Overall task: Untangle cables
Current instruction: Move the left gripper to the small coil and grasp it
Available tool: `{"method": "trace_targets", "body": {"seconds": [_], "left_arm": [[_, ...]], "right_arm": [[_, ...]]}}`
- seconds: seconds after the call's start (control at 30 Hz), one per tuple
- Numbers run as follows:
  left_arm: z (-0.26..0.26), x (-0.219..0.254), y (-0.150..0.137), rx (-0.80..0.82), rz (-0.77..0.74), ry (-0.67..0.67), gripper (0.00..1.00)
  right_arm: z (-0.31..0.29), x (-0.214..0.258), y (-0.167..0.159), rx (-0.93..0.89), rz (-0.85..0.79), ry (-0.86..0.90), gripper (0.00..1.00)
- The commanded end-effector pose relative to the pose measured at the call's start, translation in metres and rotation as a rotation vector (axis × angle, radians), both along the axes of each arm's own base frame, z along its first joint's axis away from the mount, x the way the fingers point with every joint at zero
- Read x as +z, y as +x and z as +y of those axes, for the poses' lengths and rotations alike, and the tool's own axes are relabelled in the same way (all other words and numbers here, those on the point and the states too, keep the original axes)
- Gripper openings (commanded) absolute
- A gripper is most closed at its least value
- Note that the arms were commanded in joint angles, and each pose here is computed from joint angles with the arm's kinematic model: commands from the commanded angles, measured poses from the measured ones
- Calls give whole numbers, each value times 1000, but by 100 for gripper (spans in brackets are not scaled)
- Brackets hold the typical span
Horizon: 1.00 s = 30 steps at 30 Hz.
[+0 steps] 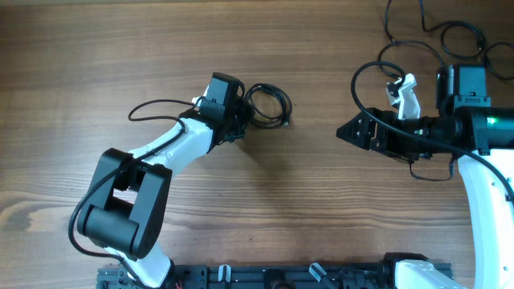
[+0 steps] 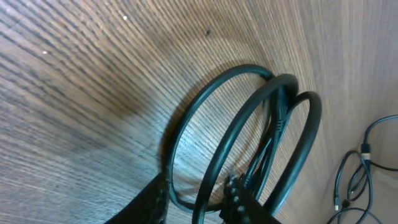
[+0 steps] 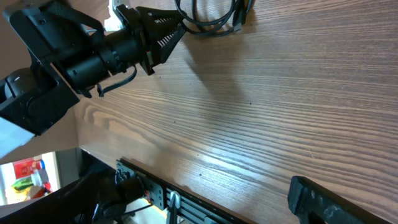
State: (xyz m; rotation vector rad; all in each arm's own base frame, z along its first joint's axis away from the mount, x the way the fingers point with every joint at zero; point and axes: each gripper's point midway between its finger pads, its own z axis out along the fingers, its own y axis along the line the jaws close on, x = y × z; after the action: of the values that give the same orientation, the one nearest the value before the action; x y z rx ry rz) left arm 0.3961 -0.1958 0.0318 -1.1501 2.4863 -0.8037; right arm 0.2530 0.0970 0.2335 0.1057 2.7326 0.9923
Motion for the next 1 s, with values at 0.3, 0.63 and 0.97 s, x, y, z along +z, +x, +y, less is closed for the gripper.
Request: {"method": "trace_targets", "body": {"seconds": [0.3,0.63,0.97], "left_arm": [[2,-14,6,14,-5,15,4],[-8,32,-17,-64,14,-70,4],[13,86,-69,-240,-21,43,4]], "right_arm": [[2,-2,-1,24,-6,-4,100],[-20,-21,-11,45,24,-169,100],[-20,-20,-8,-39,72,-147,100]]}}
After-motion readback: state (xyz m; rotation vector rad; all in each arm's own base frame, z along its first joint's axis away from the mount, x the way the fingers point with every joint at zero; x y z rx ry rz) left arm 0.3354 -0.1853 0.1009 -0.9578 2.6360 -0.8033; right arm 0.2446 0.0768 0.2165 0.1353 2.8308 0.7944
